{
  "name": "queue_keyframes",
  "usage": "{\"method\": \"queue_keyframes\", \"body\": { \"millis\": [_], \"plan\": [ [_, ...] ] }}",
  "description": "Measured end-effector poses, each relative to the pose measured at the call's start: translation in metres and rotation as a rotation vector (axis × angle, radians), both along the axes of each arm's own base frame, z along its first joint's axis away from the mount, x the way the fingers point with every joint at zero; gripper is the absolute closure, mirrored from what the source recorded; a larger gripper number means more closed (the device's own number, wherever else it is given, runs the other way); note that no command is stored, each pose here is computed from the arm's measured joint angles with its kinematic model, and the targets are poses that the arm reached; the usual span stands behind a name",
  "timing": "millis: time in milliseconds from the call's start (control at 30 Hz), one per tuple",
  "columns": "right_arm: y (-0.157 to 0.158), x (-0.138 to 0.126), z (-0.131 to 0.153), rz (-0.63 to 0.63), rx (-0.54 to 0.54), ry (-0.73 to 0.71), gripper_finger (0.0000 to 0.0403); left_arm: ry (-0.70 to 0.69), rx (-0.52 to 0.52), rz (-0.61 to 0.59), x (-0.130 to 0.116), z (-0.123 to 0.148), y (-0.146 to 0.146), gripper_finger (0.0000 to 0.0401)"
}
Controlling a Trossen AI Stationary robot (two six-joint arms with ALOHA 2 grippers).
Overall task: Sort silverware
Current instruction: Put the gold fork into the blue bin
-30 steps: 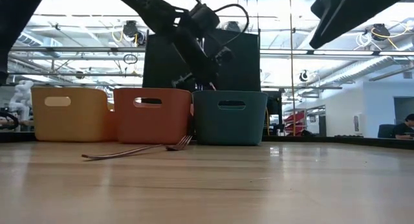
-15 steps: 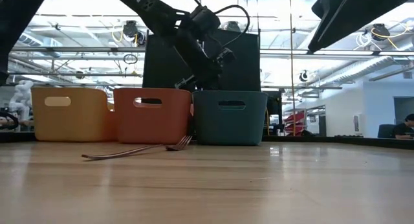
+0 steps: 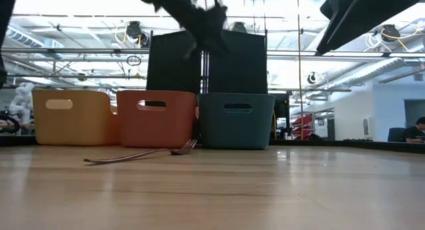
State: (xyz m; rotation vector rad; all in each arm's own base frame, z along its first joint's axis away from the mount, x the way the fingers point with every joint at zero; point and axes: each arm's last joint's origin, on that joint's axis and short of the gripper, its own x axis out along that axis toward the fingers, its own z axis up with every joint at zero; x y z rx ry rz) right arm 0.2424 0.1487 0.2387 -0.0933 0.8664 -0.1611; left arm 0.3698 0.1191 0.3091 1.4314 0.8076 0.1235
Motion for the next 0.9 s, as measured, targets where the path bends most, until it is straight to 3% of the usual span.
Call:
{"method": "queue_keyframes", "body": {
  "millis": [133, 300, 433, 600, 733, 900],
  "plan": [
    [0.0, 0.0, 0.0, 0.025, -0.023, 0.009, 0.0284, -0.194, -0.237, 0.015, -0.025, 0.037, -0.025, 0.0319],
    [0.0, 0.001, 0.0, 0.055, -0.067, 0.001, 0.0284, -0.326, -0.686, 0.076, -0.059, 0.062, -0.052, 0.0319],
    [0.001, 0.002, 0.001, 0.091, -0.088, -0.007, 0.0284, -0.299, -0.977, 0.156, -0.087, 0.071, -0.072, 0.0319],
    [0.004, 0.007, 0.005, 0.171, -0.125, -0.051, 0.0284, -0.155, -1.291, 0.396, -0.116, 0.064, -0.095, 0.0319],
    [0.007, 0.012, 0.01, 0.236, -0.152, -0.109, 0.0284, 0.013, -1.413, 0.708, -0.134, 0.045, -0.116, 0.0319],
    [0.011, 0.016, 0.015, 0.28, -0.16, -0.17, 0.0284, 0.192, -1.398, 0.98, -0.152, 0.014, -0.148, 0.0319]
  ]
}}
